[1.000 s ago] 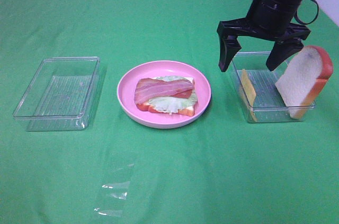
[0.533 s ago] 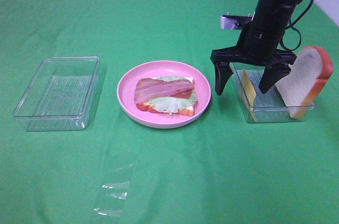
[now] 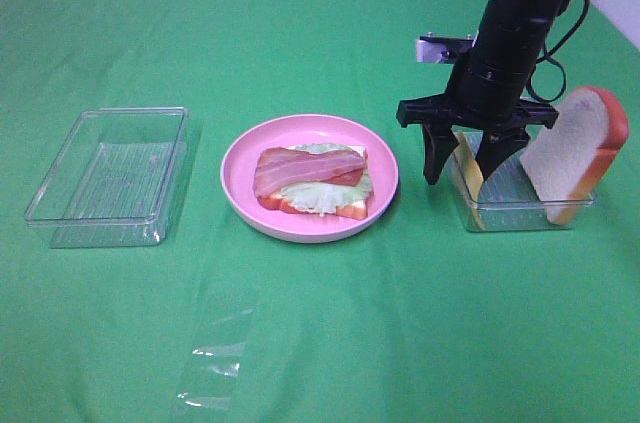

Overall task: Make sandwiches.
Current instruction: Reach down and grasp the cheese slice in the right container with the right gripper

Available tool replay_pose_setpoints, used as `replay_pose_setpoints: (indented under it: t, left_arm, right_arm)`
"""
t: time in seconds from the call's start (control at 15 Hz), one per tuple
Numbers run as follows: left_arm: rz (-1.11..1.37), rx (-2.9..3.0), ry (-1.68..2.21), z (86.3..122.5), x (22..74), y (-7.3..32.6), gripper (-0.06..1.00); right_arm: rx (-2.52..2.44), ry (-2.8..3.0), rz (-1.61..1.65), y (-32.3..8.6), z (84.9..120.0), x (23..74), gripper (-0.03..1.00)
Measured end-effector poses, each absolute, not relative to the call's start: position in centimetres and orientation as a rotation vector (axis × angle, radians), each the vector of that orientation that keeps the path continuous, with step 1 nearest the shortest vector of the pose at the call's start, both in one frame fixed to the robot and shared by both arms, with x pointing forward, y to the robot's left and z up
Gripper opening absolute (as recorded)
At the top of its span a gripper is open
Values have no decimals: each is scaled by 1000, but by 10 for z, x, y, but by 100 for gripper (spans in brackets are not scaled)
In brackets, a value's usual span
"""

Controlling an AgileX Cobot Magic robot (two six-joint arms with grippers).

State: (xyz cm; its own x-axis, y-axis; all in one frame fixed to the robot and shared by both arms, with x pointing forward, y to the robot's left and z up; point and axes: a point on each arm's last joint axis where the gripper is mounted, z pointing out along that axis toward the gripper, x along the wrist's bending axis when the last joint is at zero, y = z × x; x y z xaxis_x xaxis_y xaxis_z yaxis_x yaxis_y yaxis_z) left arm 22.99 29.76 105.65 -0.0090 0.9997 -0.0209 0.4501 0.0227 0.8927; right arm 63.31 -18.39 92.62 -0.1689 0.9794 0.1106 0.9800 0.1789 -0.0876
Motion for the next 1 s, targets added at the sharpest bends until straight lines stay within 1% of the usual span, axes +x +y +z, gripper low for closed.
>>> replay_pose_setpoints:
  t: [0.27,0.53,0.8,1.0]
  left_arm:
    - [937,1524,1558,1056,230,298,98]
    - [937,1524,1558,1056,230,298,98]
    - [937,1524,1558,1056,230,298,98]
    - [937,1524,1558,1056,230,298,98]
  right_arm:
    - [-1933,-2299,-5,-184,927,633,57]
    - [-1937,-2319,20,-186,927,633,41]
    - [-1935,-2322,33,-187,927,633,36]
    - [-1936,-2321,34,-187,927,633,25]
